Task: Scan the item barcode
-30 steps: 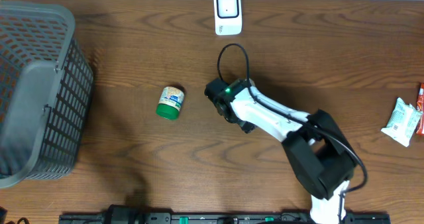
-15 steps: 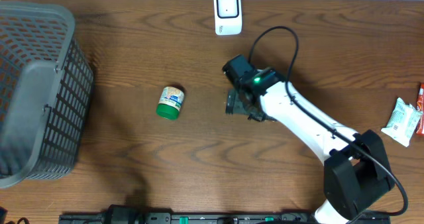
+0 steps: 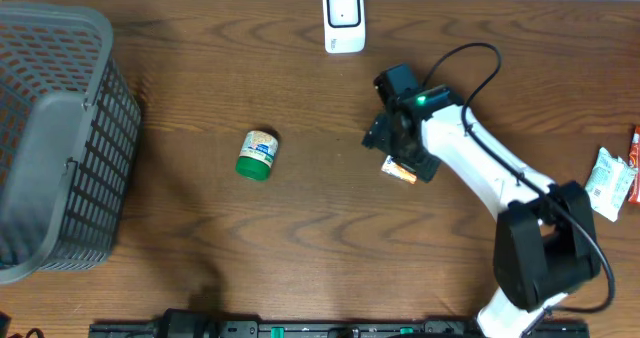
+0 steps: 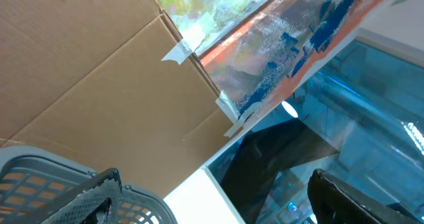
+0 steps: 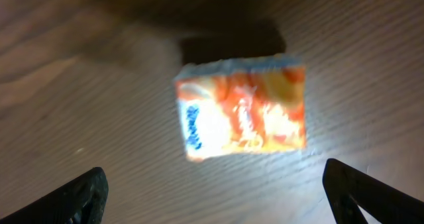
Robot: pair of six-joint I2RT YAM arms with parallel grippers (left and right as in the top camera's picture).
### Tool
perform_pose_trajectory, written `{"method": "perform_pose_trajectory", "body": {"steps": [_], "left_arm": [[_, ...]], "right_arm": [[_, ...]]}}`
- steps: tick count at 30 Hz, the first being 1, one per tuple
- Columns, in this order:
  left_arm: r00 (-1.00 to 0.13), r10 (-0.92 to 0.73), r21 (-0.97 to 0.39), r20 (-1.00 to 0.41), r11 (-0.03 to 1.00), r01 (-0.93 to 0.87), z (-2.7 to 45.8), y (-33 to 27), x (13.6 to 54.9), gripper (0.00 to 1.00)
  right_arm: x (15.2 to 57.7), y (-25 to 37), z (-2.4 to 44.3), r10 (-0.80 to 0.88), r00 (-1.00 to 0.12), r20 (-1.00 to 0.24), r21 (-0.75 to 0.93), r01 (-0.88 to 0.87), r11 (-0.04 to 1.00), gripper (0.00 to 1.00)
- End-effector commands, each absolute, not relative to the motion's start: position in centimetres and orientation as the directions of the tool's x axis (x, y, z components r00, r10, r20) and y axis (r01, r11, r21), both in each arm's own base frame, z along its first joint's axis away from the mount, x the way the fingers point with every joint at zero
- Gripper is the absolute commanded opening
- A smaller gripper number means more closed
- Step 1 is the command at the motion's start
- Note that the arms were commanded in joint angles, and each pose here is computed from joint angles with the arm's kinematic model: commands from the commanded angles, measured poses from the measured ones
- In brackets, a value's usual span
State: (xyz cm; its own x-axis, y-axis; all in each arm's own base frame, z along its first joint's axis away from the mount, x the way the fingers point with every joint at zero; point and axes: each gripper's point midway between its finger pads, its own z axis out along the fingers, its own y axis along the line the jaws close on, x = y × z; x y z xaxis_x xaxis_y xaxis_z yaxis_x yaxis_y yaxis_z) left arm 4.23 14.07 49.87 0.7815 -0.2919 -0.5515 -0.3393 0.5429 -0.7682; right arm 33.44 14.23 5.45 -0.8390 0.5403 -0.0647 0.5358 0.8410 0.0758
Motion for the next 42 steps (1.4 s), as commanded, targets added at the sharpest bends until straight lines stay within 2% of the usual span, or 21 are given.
{"method": "perform_pose_trajectory", "body": {"steps": [1, 7, 17, 20, 34, 38, 42], "left_arm": [[0.786, -0.291, -0.769, -0.546, 0.546, -0.332, 49.8, 14.0, 4.1, 0.9], [0.785, -0.291, -0.769, -0.546, 0.546, -0.333, 49.8, 14.0, 4.1, 0.9], [0.785, -0.291, -0.769, -0.547, 0.546, -0.333, 49.8, 14.0, 4.1, 0.9], [0.785, -0.291, -0.769, -0.547, 0.546, -0.333, 49.8, 14.0, 4.1, 0.9], [0.785, -0.291, -0.769, -0.547, 0.546, -0.333, 49.8, 14.0, 4.1, 0.9], [0.785, -0.291, -0.769, -0.546, 0.546, -0.333, 49.8, 14.0, 4.1, 0.9], [0.785, -0.291, -0.769, -0.547, 0.546, -0.333, 49.8, 14.0, 4.1, 0.9]], "right_arm": [[32.9, 14.4, 3.2, 0.451, -0.891, 0.041, 0.08, 0.453, 0.888, 0.99], [32.9, 13.1, 0.8, 0.424, -0.902, 0.077, 0.029, 0.427, 0.904, 0.99], [34.9, 11.2, -0.1, 0.362, -0.932, -0.006, 0.003, 0.362, 0.932, 0.99], [34.8, 11.0, -0.1, 0.357, -0.934, 0.001, -0.003, 0.357, 0.934, 0.95], [33.4, 11.5, -2.3, 0.319, -0.946, 0.062, -0.051, 0.317, 0.947, 0.98], [32.9, 11.4, -3.5, 0.318, -0.944, 0.091, -0.073, 0.312, 0.947, 0.95], [32.9, 11.4, -3.6, 0.318, -0.944, 0.091, -0.072, 0.312, 0.947, 0.82]]}}
